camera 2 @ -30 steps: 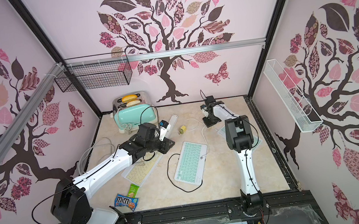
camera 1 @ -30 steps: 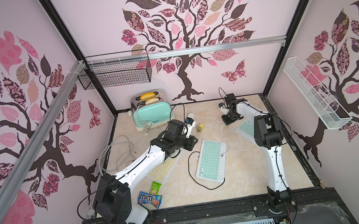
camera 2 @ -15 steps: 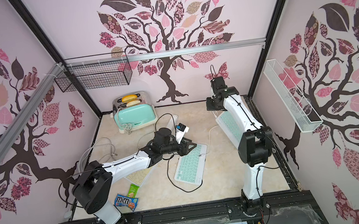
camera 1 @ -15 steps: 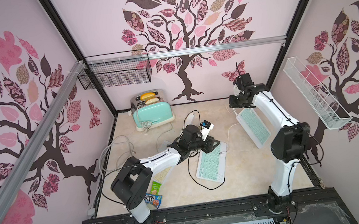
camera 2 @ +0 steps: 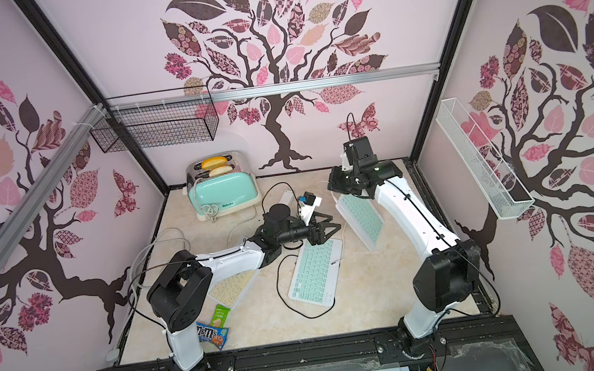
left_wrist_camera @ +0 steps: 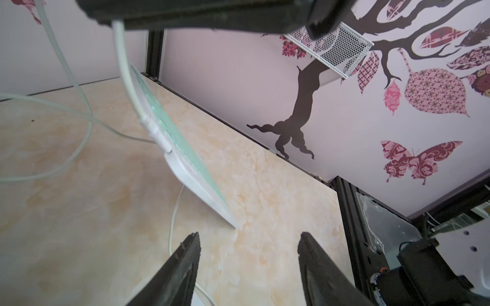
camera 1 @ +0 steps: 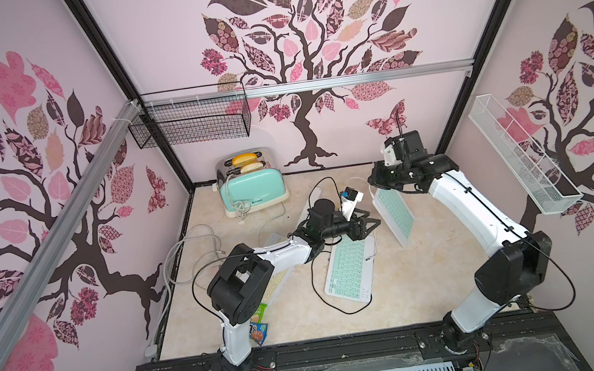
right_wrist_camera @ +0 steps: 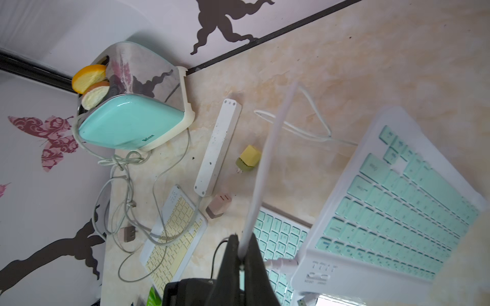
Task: Unplug the wireless keyboard
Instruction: Pick up the keyboard from the center of the board, then remove the power cord from the keyboard.
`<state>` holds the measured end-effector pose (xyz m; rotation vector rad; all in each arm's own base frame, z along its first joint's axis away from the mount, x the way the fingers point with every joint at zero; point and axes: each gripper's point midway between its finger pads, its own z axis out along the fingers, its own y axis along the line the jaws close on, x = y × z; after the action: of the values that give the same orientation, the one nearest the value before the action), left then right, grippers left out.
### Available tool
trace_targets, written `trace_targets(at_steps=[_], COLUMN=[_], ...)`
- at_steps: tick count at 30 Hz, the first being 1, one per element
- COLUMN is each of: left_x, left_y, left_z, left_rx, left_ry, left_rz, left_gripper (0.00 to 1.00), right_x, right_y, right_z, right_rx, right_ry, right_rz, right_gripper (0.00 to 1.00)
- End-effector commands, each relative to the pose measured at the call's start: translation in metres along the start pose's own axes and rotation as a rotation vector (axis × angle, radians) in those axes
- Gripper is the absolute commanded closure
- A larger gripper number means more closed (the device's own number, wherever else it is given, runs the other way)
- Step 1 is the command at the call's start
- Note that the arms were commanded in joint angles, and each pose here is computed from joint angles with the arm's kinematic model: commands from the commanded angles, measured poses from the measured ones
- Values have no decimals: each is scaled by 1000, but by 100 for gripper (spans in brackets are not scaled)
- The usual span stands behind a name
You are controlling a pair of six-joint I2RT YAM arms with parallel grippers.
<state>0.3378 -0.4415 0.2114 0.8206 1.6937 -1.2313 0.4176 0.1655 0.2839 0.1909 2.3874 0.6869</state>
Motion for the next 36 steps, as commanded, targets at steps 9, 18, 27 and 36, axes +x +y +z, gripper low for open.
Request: trace_targets(at_steps=[9,18,27,36], left_x=[3,-3,-17,-48], left_y=[54,53,42,10], left_z=[8,18,14,-34], left_rx=[-244,-204,-148,-4], left_ry=[1,-37,-61,36], left_rz=[-14,-20,1,18], left_gripper=[37,55,100,100], right_x=[-11,-8,-8,-49], right_y=[45,46,35,12], right_z=[-36,-35,-36,-66], right_rx=[-192,-201,-145,-174], right_ry=[-104,-94,-123,-198], right_rz=[51,59,17,-183], right_gripper=[100,100,100,58])
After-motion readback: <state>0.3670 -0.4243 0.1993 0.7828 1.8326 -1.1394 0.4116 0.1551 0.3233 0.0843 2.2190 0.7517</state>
